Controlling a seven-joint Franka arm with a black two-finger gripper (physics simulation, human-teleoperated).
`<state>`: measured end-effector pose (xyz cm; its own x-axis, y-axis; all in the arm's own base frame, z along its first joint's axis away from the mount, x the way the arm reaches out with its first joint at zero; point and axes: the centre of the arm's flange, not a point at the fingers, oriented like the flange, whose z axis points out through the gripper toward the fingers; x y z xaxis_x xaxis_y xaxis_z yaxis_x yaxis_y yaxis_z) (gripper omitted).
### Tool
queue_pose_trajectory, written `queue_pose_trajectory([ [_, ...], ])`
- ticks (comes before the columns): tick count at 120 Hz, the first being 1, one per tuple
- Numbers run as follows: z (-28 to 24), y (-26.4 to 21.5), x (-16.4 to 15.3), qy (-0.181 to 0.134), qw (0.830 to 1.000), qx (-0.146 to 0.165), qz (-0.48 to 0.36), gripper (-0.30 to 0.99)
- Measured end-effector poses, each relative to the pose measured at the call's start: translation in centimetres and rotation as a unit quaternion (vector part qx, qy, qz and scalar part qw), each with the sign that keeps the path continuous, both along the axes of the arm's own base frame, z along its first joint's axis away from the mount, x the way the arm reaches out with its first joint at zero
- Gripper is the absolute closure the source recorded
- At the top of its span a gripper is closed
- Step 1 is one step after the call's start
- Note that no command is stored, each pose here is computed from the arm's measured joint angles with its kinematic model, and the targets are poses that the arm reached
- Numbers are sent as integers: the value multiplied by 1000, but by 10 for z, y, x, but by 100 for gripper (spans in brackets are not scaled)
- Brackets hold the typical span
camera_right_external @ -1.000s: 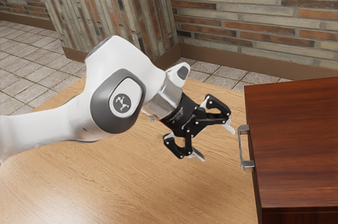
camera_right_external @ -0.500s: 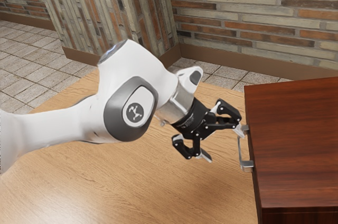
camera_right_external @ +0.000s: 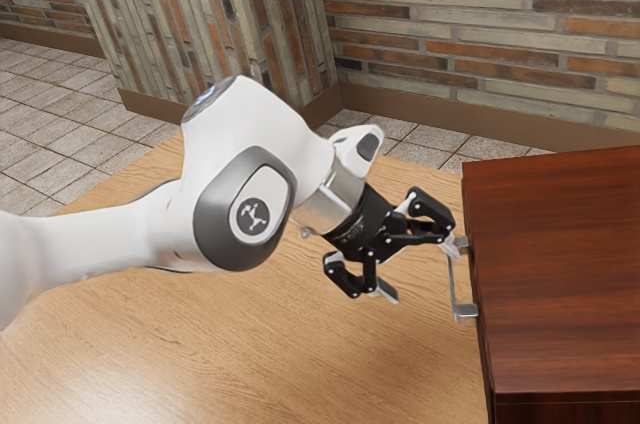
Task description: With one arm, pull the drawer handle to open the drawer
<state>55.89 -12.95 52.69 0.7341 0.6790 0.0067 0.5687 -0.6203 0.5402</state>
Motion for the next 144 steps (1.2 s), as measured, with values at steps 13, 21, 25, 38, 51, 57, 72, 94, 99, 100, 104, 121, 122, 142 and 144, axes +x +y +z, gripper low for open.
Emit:
queue_pose_trajectory([
  [13, 0, 0, -2, -1, 1000, 2, -2, 0],
  [21, -1, -2, -3, 0, 1000, 3, -5, 0],
  [25, -2, -5, -4, 1, 1000, 4, -8, 0],
  [38, -6, -13, -7, 3, 1000, 5, -17, 0],
  [51, -11, -13, -7, 8, 1000, 6, -18, 0],
  [57, -12, -13, -6, 9, 1000, 6, -19, 0],
  [72, -16, -9, -10, 13, 1000, 8, -16, 0],
  [94, -11, 1, -19, 9, 1000, 13, -9, 0],
  [99, -10, 3, -22, 9, 1000, 14, -8, 0],
  [100, -10, 3, -22, 9, 1000, 14, -8, 0],
  [104, -9, 4, -24, 8, 1000, 15, -7, 0],
  [121, -8, 15, -36, 7, 1000, 24, -2, 0],
  [122, -8, 16, -36, 7, 1000, 25, -1, 0],
  [142, -4, 32, -47, 8, 999, 35, 6, 0],
  [144, -5, 34, -48, 9, 999, 36, 7, 0],
])
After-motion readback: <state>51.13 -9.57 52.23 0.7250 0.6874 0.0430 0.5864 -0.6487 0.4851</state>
